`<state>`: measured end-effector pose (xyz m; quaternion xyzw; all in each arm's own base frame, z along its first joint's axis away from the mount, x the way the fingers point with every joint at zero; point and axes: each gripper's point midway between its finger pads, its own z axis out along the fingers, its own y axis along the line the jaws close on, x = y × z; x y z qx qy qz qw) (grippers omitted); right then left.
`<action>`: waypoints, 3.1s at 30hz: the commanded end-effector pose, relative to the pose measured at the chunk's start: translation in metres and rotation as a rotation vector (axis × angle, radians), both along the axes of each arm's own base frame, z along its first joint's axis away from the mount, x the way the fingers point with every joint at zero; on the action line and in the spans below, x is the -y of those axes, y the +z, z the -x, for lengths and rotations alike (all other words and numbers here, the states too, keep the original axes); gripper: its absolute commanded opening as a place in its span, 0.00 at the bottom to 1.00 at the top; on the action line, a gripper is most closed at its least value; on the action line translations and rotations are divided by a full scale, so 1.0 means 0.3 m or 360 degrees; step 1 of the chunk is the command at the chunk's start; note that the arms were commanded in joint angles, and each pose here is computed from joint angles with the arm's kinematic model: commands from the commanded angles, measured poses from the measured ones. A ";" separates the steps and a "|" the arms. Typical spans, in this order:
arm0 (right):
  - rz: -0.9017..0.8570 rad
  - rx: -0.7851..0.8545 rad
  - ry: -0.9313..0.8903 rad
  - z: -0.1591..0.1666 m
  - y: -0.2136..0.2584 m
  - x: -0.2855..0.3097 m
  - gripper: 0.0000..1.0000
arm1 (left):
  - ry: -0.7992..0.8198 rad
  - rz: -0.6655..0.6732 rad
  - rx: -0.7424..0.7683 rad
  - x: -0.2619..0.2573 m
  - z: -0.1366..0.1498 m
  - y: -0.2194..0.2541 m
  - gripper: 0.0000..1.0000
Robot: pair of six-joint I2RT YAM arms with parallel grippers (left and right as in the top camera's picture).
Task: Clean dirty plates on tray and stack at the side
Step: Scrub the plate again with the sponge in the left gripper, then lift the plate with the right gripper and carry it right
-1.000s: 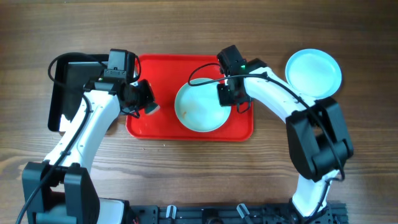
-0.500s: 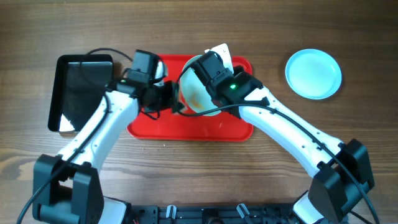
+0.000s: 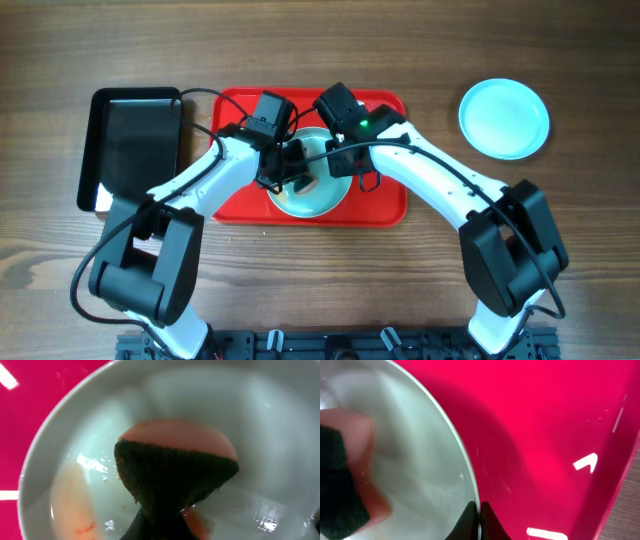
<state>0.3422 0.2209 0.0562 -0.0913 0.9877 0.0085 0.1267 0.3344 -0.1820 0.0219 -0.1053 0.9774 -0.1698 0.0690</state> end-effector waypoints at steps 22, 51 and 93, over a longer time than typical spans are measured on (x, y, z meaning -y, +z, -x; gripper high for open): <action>0.0058 0.0022 -0.0069 -0.019 0.001 0.033 0.04 | 0.0084 -0.0129 0.0219 -0.100 0.041 0.215 0.04; 0.0232 0.0148 -0.0101 -0.068 0.057 0.092 0.04 | 0.0303 -0.0497 0.0520 -0.242 -0.096 0.352 0.04; 0.1262 0.0702 0.0515 -0.188 0.561 0.176 0.04 | 0.0365 -0.0522 0.0087 -0.345 0.008 0.073 0.04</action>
